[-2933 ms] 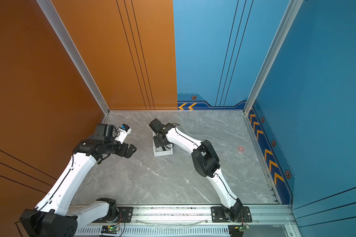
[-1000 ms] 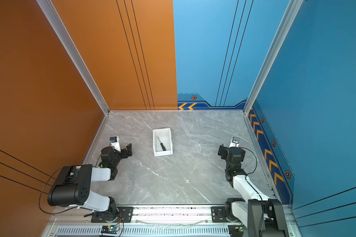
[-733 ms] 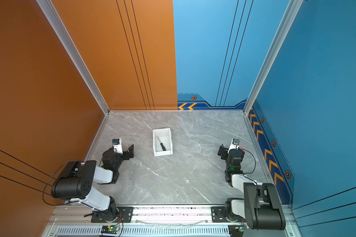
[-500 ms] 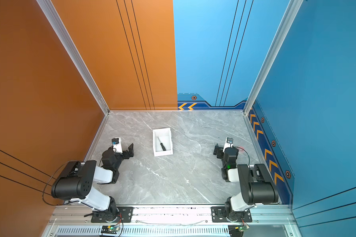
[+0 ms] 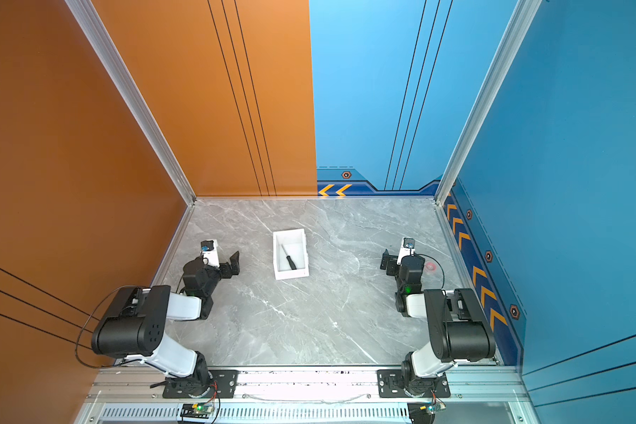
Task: Put the screwdriver in the bin
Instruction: Reset both arms
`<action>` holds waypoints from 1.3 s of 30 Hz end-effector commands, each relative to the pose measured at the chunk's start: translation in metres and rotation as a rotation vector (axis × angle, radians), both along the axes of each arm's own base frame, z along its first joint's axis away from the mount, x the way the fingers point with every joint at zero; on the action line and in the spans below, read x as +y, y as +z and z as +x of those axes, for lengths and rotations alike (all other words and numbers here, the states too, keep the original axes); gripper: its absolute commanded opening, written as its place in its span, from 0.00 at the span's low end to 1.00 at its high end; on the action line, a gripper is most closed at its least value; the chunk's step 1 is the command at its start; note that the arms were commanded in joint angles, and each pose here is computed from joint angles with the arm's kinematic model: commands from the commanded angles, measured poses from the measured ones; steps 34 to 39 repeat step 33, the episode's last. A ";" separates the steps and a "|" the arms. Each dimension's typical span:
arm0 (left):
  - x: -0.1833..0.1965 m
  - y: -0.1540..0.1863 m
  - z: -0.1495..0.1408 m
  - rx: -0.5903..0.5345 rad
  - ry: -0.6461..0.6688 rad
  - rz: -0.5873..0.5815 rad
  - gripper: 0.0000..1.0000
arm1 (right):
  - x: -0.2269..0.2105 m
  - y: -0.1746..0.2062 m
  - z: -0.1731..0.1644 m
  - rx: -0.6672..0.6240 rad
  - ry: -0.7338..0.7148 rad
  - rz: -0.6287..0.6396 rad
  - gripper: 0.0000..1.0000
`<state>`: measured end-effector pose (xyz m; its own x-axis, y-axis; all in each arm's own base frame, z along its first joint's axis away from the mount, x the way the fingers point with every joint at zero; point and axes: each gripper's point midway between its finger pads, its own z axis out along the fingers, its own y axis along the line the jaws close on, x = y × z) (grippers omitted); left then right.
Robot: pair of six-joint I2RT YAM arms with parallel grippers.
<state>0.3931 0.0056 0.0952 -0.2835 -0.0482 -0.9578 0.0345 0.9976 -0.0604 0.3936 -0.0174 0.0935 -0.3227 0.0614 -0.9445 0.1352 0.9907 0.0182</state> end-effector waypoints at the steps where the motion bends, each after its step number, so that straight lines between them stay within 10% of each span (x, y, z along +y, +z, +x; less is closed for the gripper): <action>1: -0.009 -0.003 0.002 0.030 -0.043 0.028 0.98 | 0.003 -0.001 0.001 0.007 0.016 -0.003 1.00; 39: -0.012 -0.003 0.002 0.033 -0.052 0.040 0.98 | 0.003 -0.001 0.001 0.006 0.013 -0.005 1.00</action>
